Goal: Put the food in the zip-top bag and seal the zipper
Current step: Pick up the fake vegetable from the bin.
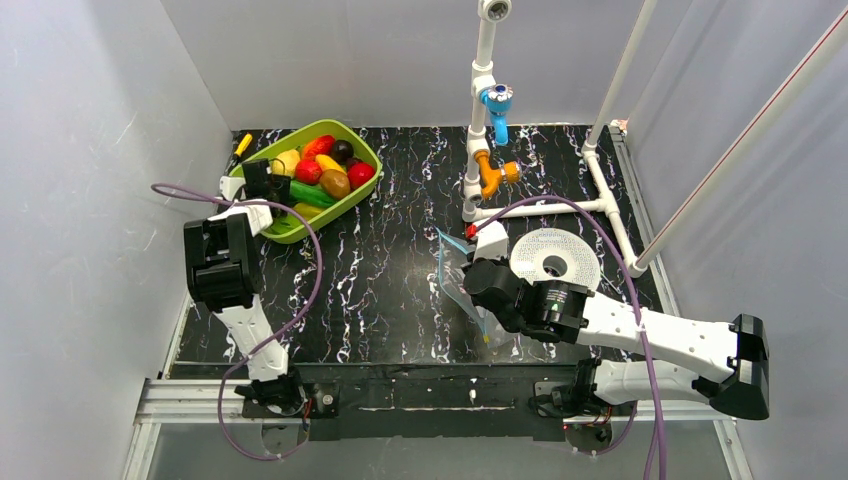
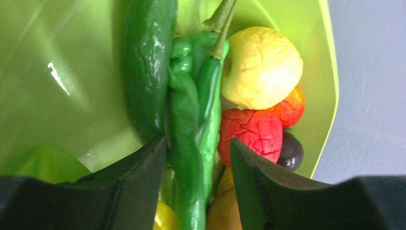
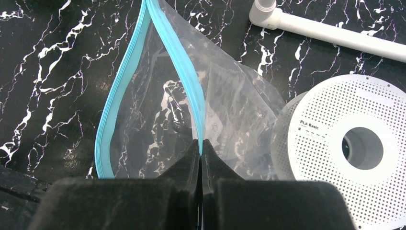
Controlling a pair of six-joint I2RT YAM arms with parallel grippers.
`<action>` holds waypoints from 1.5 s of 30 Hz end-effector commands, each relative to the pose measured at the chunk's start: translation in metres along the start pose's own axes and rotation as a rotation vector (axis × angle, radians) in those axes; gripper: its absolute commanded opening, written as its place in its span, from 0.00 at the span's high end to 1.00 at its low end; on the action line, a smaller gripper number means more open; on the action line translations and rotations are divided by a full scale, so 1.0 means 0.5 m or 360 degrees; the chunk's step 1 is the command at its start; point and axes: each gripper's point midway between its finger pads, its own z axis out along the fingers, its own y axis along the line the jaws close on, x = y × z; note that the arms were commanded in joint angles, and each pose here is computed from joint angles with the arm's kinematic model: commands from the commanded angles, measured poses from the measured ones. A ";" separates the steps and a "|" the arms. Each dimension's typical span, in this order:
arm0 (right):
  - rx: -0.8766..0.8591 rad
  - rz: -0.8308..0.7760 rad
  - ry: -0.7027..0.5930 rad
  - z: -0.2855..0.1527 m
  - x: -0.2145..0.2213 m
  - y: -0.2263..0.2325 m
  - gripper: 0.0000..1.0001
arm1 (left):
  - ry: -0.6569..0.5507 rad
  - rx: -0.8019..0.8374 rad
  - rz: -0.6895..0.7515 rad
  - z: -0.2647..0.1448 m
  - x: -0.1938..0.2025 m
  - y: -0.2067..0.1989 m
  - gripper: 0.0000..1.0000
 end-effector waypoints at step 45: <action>-0.0042 0.0018 -0.0020 -0.010 -0.028 0.012 0.99 | 0.0032 0.0508 0.0280 -0.223 -0.070 -0.152 1.00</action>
